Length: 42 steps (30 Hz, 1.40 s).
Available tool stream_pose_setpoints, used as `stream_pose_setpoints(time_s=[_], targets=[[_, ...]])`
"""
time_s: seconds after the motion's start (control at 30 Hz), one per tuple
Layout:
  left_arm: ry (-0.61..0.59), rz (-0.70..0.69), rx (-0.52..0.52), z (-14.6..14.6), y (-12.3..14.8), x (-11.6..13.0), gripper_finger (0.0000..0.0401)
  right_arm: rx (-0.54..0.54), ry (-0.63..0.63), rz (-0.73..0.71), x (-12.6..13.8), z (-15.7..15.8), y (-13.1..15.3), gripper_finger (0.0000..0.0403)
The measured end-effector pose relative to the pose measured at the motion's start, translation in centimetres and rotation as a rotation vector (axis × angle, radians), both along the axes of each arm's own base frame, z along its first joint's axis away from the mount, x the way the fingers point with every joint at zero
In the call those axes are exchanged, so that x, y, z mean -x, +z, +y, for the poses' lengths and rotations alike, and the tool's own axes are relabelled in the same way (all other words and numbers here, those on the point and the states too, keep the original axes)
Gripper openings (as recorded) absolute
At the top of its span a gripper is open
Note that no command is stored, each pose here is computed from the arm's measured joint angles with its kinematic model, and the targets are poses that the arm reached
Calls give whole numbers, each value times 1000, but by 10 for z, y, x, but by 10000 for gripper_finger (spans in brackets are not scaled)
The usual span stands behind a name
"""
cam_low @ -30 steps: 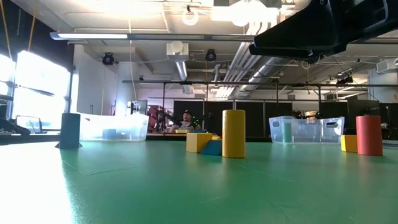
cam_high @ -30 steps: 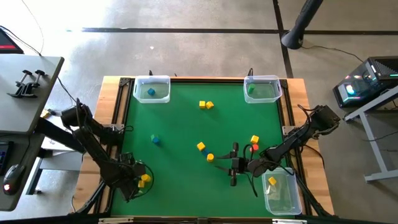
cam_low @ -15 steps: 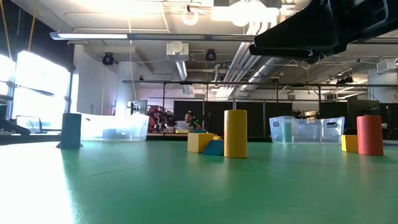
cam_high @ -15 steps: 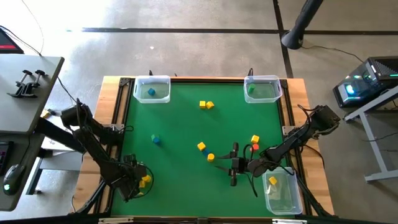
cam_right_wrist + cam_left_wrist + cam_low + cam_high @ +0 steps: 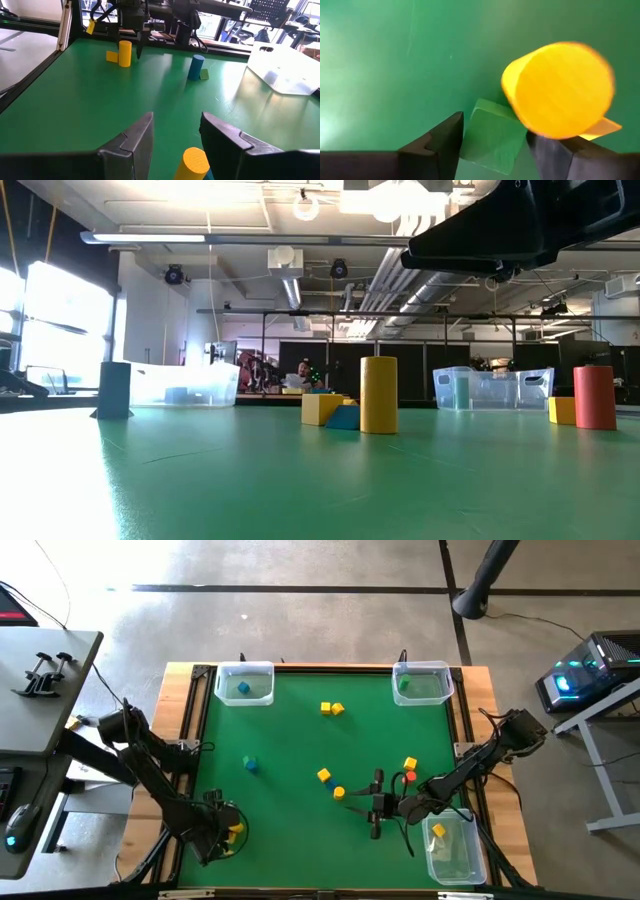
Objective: Sort blocks by size
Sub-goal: Put the green cube block into the top left transparent bin
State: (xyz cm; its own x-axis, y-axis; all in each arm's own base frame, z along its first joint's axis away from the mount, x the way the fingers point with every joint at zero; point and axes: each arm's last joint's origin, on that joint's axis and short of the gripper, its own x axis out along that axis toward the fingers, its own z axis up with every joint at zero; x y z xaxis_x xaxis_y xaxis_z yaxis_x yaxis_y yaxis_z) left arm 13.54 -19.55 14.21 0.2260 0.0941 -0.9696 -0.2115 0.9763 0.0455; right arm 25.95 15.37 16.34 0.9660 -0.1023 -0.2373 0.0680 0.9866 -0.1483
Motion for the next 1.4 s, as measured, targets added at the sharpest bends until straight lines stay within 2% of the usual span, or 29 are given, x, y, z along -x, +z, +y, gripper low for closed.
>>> stream_pose_setpoints(time_s=[0.17, 0.37, 0.53, 0.63, 0.7, 0.8, 0.9, 1.13, 1.27, 1.4], targets=[[5, 19, 3, 1, 0, -1, 156, 0, 0, 0, 0, 0, 0, 154], [27, 154, 26, 6, 4, -1, 120, 0, 0, 0, 0, 0, 0, 154], [30, 257, -69, 14, 28, -10, 110, 0, -3, 0, 0, -1, 0, 154], [14, 339, -171, 25, 51, -16, 113, -4, -13, 0, -2, -3, 0, 154], [9, 341, -238, 32, 66, -23, 113, -4, -14, 0, -2, -4, 0, 154], [-6, 247, -328, 46, 89, -36, 113, -7, -15, 1, -2, -4, 0, 154], [-9, 86, -373, 65, 108, -48, 113, -8, -10, 4, -2, -4, 0, 154], [9, -234, -473, 136, 151, -56, 113, -18, 14, 8, -2, -3, 0, 154], [62, -427, -465, 184, 161, -54, 113, -32, 12, 8, -2, -3, -1, 154], [182, -541, -451, 236, 155, -48, 113, -36, 7, 7, -3, -4, -1, 154]])
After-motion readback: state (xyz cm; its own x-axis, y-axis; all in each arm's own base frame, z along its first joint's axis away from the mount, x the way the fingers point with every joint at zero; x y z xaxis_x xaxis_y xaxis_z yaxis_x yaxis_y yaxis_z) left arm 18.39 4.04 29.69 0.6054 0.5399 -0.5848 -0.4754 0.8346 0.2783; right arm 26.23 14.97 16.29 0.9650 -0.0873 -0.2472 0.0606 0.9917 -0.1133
